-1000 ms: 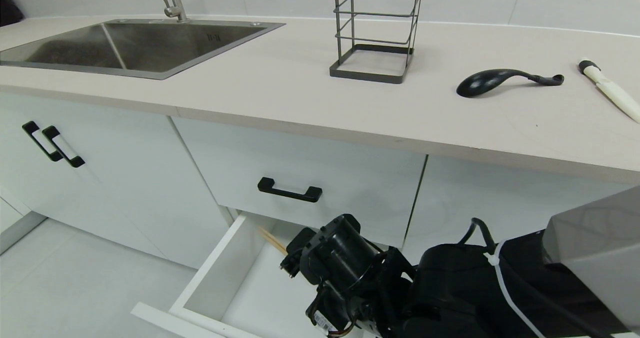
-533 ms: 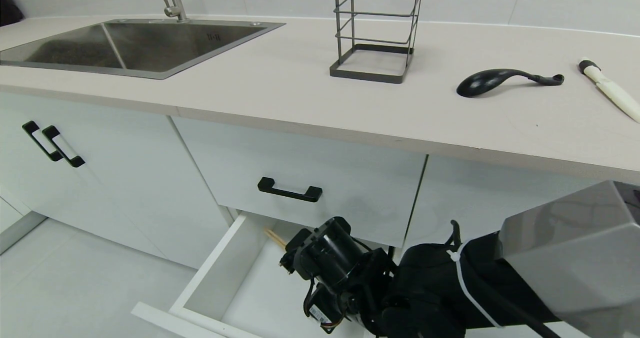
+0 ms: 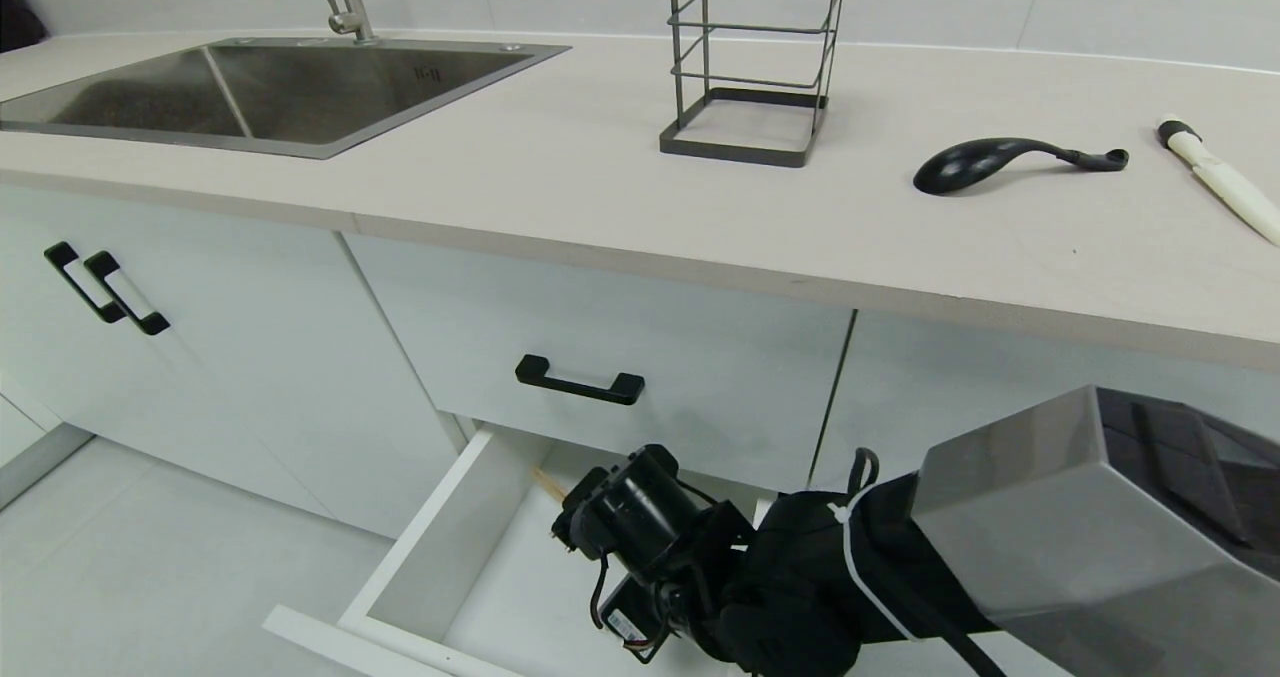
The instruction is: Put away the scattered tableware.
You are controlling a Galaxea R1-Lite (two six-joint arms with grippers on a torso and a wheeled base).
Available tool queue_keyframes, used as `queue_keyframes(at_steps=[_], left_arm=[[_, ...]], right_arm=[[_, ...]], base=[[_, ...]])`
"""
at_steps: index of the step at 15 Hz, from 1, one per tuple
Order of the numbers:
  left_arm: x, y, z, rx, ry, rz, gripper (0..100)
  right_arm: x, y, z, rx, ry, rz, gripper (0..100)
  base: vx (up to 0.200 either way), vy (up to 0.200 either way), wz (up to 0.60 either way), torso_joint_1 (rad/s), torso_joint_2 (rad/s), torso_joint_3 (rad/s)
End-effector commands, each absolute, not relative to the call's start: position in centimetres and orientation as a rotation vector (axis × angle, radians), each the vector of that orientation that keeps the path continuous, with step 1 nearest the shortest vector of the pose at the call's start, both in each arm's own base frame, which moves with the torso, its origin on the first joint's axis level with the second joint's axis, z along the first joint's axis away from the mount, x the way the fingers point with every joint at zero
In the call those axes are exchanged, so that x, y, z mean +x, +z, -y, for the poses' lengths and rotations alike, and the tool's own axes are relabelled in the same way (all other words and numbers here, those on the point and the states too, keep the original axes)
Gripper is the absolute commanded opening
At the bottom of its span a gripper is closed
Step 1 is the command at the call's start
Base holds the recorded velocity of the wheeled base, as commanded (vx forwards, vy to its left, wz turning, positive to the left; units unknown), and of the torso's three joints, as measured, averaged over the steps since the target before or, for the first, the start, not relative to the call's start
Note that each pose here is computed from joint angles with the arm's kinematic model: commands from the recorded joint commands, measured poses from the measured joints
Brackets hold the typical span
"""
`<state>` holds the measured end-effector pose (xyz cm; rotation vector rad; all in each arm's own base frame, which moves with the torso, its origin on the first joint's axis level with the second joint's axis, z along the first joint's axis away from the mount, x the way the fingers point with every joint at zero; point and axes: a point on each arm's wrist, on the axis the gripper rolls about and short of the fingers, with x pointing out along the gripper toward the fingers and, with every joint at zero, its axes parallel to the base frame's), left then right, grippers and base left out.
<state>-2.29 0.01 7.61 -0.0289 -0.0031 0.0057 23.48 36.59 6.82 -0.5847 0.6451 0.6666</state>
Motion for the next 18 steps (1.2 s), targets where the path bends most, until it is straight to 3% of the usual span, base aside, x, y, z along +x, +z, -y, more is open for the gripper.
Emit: queue_keyframes(at_steps=[1, 12, 13, 18], left_arm=[[-2.3, 7.6, 0.0, -0.029, 0.006, 0.003, 100], [-2.3, 7.6, 0.0, -0.029, 0.006, 0.003, 100], [-2.3, 7.6, 0.0, -0.029, 0.006, 0.003, 100], [-2.3, 7.6, 0.0, -0.029, 0.006, 0.003, 100]], right_arm=[[23.8, 5.6, -37.1, -0.596, 0.665, -0.659, 0], [24.7, 3.7, -38.9, -0.598, 0.669, -0.664, 0], [24.8, 3.9, -39.1, -0.592, 0.67, -0.656, 100], [24.4, 5.4, -39.1, -0.58, 0.681, -0.637, 100]], base=[[0.0, 0.0, 0.0, 0.0, 0.0, 0.0], [0.0, 0.0, 0.0, 0.0, 0.0, 0.0], [0.0, 0.0, 0.0, 0.0, 0.0, 0.0], [0.0, 0.0, 0.0, 0.0, 0.0, 0.0]])
